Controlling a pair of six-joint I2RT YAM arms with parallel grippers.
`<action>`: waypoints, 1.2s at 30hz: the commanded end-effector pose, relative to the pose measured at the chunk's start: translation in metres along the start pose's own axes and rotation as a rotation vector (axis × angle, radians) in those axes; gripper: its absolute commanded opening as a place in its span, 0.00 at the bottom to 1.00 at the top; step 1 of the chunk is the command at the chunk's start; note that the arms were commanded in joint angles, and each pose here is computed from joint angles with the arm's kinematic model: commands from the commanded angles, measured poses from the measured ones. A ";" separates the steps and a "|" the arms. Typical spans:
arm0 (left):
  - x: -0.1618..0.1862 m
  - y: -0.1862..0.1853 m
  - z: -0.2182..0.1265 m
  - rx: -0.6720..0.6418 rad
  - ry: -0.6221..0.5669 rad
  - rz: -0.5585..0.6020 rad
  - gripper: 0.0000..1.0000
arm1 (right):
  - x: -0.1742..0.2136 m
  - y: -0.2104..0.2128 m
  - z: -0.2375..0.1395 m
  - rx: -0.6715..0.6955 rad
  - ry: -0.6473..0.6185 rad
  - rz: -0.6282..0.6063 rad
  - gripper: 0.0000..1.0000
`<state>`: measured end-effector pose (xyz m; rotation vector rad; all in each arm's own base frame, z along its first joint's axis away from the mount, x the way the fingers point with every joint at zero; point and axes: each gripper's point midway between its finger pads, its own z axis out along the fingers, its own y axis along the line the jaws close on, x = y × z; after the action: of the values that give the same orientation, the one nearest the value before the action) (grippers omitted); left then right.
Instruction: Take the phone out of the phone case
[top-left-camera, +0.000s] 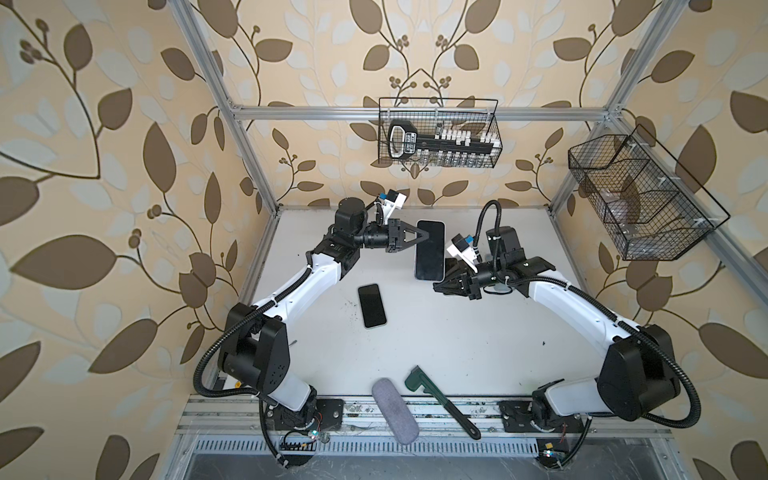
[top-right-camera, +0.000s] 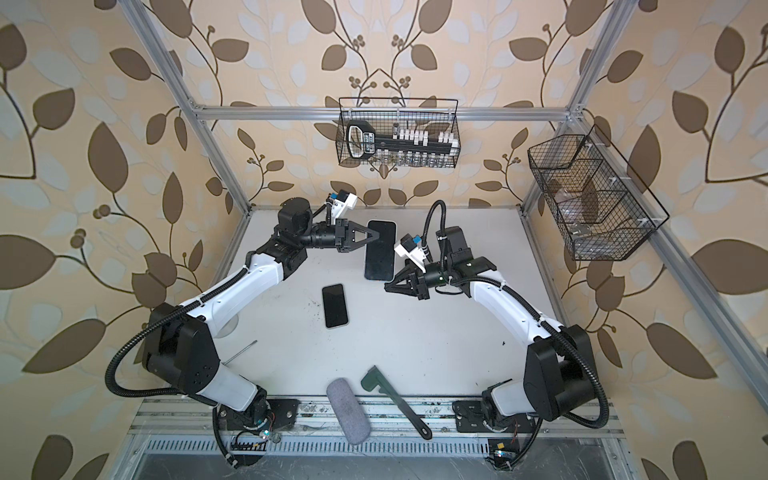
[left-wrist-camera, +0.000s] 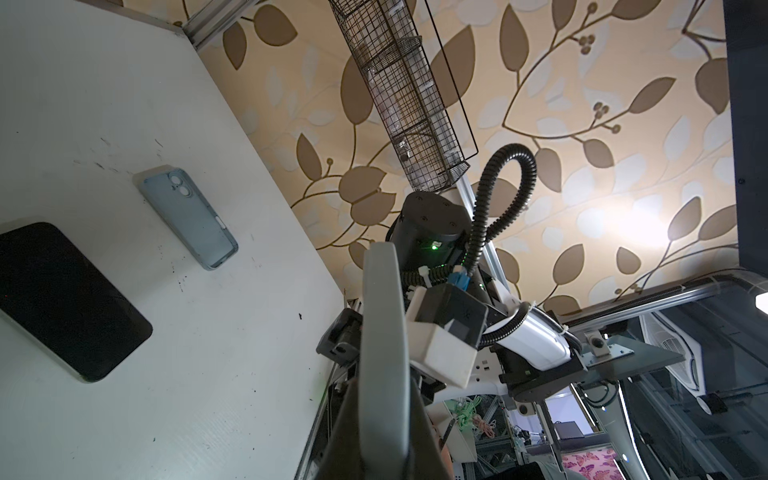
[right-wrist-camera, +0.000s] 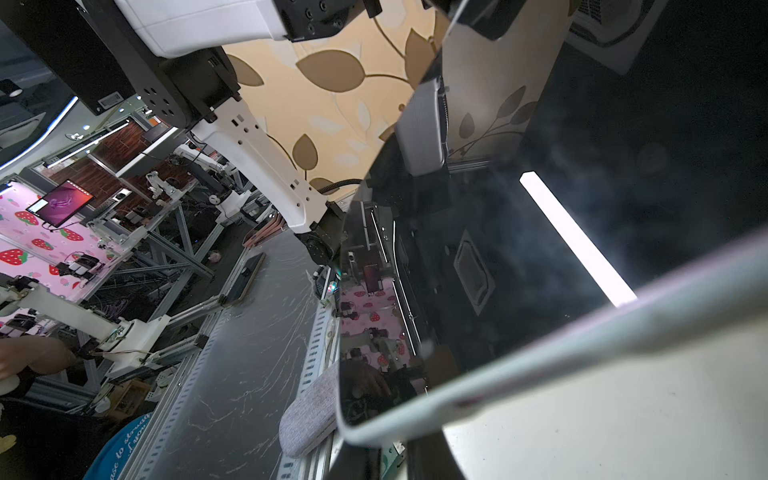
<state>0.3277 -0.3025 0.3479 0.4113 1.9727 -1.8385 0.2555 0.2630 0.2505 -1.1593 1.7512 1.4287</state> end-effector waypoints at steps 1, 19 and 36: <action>0.010 -0.059 0.002 0.101 0.027 0.097 0.00 | -0.006 0.004 -0.002 -0.002 -0.019 -0.084 0.15; 0.006 -0.057 0.004 0.066 0.053 0.147 0.00 | -0.013 0.052 -0.015 -0.075 -0.044 -0.109 0.60; 0.011 -0.060 0.002 0.076 0.055 0.157 0.00 | -0.021 0.045 -0.004 -0.106 -0.030 -0.073 0.34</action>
<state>0.3031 -0.3113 0.3568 0.5030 2.0023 -1.8387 0.2262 0.2634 0.2800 -1.2077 1.6594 1.4842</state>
